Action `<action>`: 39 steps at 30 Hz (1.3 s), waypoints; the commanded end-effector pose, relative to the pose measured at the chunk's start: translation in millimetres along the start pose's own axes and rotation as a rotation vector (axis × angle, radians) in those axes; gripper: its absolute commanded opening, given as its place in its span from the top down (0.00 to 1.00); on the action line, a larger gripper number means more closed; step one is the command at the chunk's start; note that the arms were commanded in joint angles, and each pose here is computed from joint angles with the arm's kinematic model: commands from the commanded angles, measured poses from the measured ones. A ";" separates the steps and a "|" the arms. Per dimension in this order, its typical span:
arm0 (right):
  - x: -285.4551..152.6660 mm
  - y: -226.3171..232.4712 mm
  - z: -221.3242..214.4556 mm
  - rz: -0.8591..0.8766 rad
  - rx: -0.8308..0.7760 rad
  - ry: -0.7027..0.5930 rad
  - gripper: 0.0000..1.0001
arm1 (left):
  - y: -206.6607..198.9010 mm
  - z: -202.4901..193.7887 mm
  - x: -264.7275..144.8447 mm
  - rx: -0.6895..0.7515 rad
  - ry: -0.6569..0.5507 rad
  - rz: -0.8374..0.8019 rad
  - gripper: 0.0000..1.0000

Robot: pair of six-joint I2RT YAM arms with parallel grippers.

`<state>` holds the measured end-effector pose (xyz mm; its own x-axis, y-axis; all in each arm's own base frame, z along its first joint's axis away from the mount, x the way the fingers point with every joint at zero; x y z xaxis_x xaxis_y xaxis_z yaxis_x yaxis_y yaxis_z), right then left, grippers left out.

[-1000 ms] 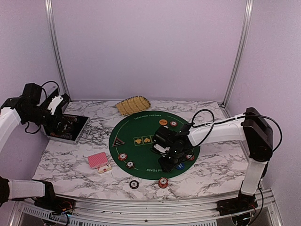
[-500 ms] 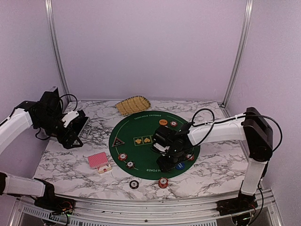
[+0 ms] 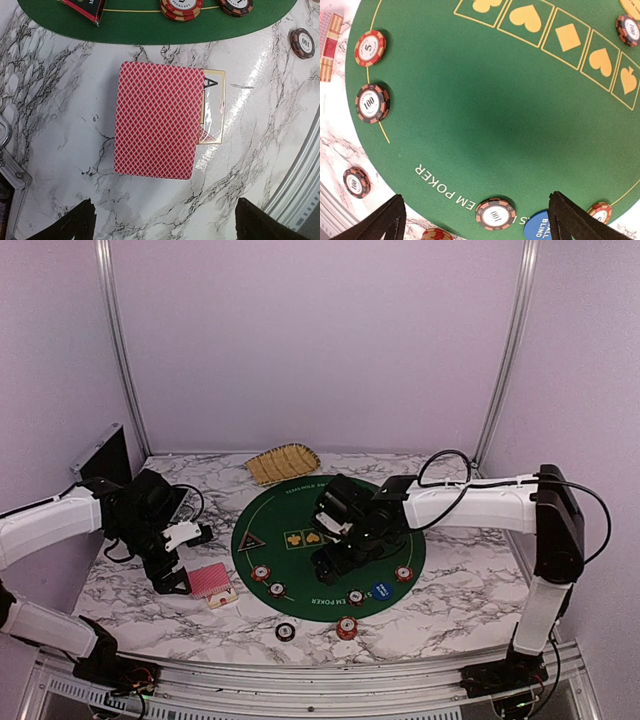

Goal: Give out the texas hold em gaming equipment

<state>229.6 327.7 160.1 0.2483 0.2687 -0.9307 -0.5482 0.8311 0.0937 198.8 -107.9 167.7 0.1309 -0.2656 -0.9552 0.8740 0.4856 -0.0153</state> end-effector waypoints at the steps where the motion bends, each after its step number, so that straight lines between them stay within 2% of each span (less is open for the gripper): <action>1: -31.1 2.1 19.2 0.033 0.046 -0.094 0.02 | 5.4 4.3 13.4 0.048 0.026 0.046 0.01; 19: -45.4 5.8 28.8 0.081 0.099 -0.178 0.01 | -0.3 9.8 40.1 0.167 0.030 0.022 0.01; 39: -53.0 4.5 27.9 0.085 0.111 -0.197 0.01 | -2.6 8.6 56.2 0.205 0.045 -0.042 0.01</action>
<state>232.3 331.6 200.9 0.3235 0.3812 -0.8661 -0.4985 0.8466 0.1864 209.9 -129.2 124.5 0.1128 -0.2418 -0.9638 0.9472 0.3192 0.0308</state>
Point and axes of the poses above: each gripper's point midway between its finger pads, its own x axis out along the fingers, its own y axis along the line the jaws close on, z = x × y, the point moved 8 cm from there along -x, back along the fingers, and after that the axes turned 3 degrees about x, right-handed, at the moved point
